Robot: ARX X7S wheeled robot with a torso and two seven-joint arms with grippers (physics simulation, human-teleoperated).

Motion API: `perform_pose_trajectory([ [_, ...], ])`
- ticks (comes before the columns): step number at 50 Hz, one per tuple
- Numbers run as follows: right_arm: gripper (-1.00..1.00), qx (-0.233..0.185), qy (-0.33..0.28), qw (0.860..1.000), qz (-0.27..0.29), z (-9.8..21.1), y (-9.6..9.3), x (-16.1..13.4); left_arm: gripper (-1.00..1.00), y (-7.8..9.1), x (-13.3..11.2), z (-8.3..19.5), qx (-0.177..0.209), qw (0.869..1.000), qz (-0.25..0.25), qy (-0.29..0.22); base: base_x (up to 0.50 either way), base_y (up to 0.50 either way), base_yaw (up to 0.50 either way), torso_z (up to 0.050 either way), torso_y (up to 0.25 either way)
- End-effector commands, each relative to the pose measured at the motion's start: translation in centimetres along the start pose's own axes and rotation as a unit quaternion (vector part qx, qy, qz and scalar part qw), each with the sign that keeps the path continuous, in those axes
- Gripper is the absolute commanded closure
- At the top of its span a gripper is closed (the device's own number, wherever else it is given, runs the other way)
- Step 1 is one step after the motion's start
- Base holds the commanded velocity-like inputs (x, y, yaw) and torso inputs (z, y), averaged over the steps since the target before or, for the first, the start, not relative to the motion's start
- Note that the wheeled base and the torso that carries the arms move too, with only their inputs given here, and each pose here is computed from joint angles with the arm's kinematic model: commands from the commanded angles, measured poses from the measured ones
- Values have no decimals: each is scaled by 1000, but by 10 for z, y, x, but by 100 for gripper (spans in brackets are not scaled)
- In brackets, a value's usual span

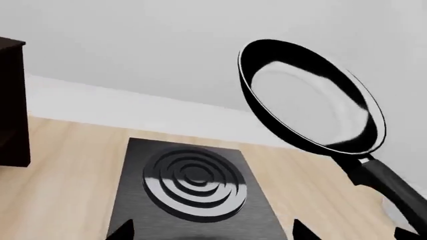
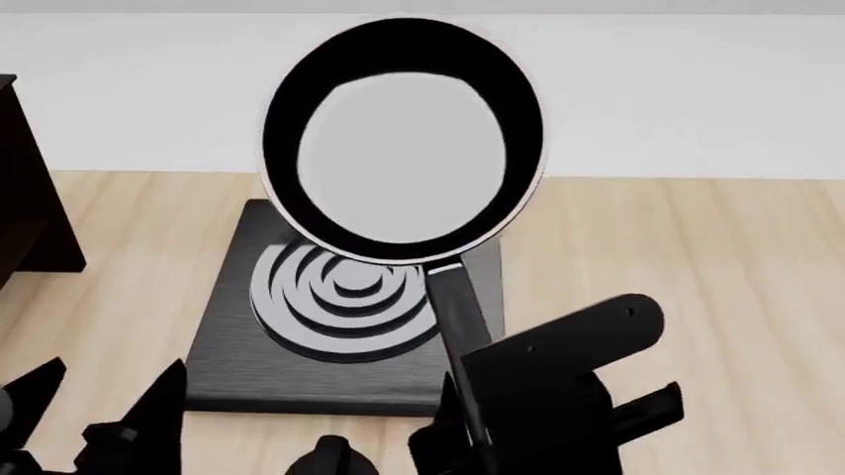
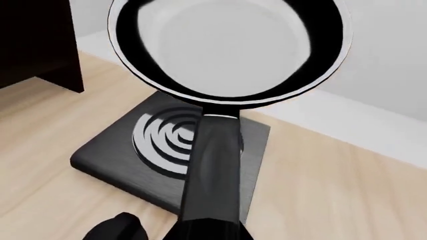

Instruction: Put the frying pan on the cabinet shelf.

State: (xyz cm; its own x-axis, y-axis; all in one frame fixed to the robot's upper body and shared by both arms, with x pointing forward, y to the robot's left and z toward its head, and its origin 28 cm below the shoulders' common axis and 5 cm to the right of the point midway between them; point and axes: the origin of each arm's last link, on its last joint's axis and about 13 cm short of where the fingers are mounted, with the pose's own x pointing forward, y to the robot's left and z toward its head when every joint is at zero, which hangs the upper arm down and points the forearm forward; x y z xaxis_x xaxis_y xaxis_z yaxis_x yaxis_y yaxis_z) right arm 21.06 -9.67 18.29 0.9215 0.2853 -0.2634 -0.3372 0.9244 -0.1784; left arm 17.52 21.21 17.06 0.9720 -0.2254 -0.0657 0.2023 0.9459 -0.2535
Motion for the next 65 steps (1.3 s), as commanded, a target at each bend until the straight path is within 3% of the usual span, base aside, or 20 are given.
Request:
perform_pose_trajectory([
  [1,100,-18,-27,999,5,5,2,2,-100,-10,-20,18,-20,998,-62,17,0,0,0,0,0],
  [11,100,-33,-23,999,33,3,8,4,-100,-13,-27,26,-66,994,-82,18,0,0,0,0,2],
  [13,100,-37,-25,998,41,4,9,4,-100,-14,-28,28,-94,991,-91,21,0,0,0,0,0],
  [20,100,-40,-30,998,45,4,10,3,-100,-16,-27,36,-118,988,-103,11,0,0,0,1,3],
  [28,100,-53,-41,997,48,2,13,8,-100,-17,-27,46,-190,975,-117,-1,0,0,0,0,1],
  [36,100,-48,-51,996,52,6,14,7,-100,-22,-22,40,-274,955,-107,38,0,0,0,1,1],
  [54,100,-57,-55,995,62,7,17,6,-100,-29,-6,13,-297,945,-99,90,0,0,0,0,2],
  [65,100,-65,-55,994,72,4,18,7,-100,-35,3,13,-298,944,-106,98,0,0,0,1,2],
])
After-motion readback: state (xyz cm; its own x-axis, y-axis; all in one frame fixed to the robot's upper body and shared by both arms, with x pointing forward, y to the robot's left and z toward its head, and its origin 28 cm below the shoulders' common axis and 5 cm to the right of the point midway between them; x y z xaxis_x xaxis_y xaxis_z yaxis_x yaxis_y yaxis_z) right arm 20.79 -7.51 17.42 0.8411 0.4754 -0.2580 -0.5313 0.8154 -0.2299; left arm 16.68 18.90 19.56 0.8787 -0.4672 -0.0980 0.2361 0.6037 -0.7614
